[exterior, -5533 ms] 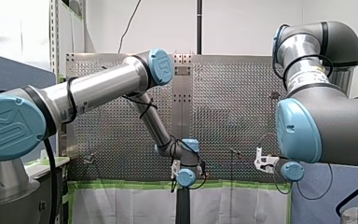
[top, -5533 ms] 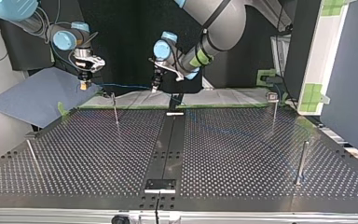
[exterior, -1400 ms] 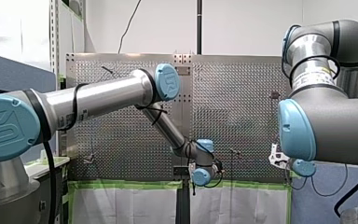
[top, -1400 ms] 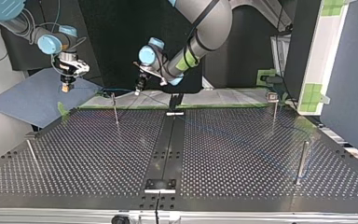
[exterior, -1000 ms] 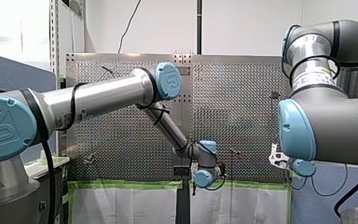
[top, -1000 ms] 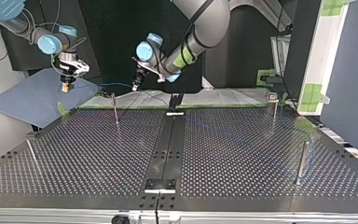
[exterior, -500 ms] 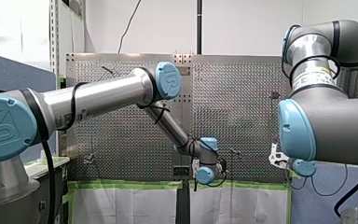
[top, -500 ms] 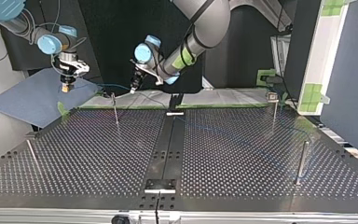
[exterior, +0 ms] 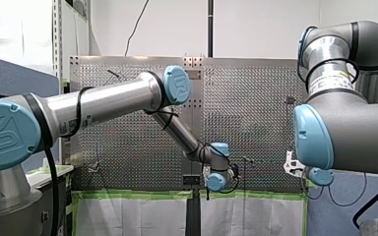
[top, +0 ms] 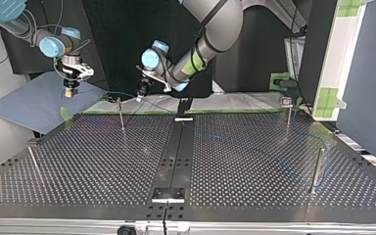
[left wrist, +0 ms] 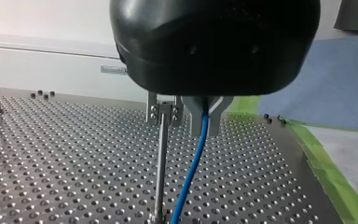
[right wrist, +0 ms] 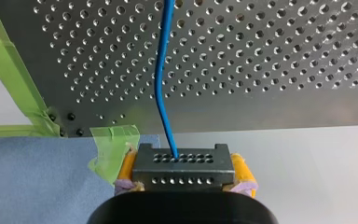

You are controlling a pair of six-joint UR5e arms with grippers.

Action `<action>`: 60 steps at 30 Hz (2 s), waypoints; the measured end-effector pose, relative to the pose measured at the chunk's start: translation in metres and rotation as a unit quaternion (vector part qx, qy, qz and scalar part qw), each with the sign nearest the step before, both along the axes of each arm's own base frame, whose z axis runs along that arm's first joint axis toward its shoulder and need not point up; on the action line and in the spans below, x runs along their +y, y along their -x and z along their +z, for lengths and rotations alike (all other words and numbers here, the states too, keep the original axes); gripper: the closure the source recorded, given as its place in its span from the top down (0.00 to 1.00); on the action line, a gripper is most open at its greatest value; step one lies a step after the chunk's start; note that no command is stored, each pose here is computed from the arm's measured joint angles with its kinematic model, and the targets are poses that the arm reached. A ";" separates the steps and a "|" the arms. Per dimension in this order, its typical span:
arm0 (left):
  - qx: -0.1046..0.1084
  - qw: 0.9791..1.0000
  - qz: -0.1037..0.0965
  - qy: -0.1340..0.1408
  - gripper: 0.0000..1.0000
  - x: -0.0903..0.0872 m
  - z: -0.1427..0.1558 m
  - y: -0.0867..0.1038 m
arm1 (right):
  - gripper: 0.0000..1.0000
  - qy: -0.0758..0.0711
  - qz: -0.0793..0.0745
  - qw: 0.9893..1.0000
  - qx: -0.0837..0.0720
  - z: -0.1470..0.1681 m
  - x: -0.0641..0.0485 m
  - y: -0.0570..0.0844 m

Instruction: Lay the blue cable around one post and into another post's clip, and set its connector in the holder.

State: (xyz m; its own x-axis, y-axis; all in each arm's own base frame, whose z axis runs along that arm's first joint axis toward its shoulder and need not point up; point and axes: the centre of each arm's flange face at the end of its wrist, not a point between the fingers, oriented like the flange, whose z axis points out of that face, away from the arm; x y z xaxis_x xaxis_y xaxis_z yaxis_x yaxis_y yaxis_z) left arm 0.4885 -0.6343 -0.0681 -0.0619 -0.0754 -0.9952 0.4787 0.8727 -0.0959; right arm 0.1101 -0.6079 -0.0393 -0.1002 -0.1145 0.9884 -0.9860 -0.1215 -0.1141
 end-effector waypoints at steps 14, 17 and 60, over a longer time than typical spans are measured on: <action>0.009 1.000 0.009 0.002 0.00 0.011 -0.001 -0.013 | 0.00 0.000 0.000 1.000 0.000 0.000 0.000 0.000; 0.011 1.000 0.012 0.001 0.00 0.013 -0.001 -0.016 | 0.00 0.000 0.000 1.000 0.000 0.000 0.000 0.000; 0.012 1.000 0.012 -0.006 0.00 0.011 0.015 -0.033 | 0.00 0.005 0.002 1.000 0.000 0.004 -0.007 -0.001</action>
State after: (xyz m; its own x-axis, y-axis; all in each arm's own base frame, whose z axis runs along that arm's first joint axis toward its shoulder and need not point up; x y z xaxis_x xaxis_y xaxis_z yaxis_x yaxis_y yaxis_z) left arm 0.5213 -0.6234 -0.0533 -0.0839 -0.0655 -0.9943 0.4545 0.8855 -0.0967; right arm 0.1113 -0.6147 -0.0353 -0.1008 -0.1050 0.9893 -0.9854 -0.1266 -0.1138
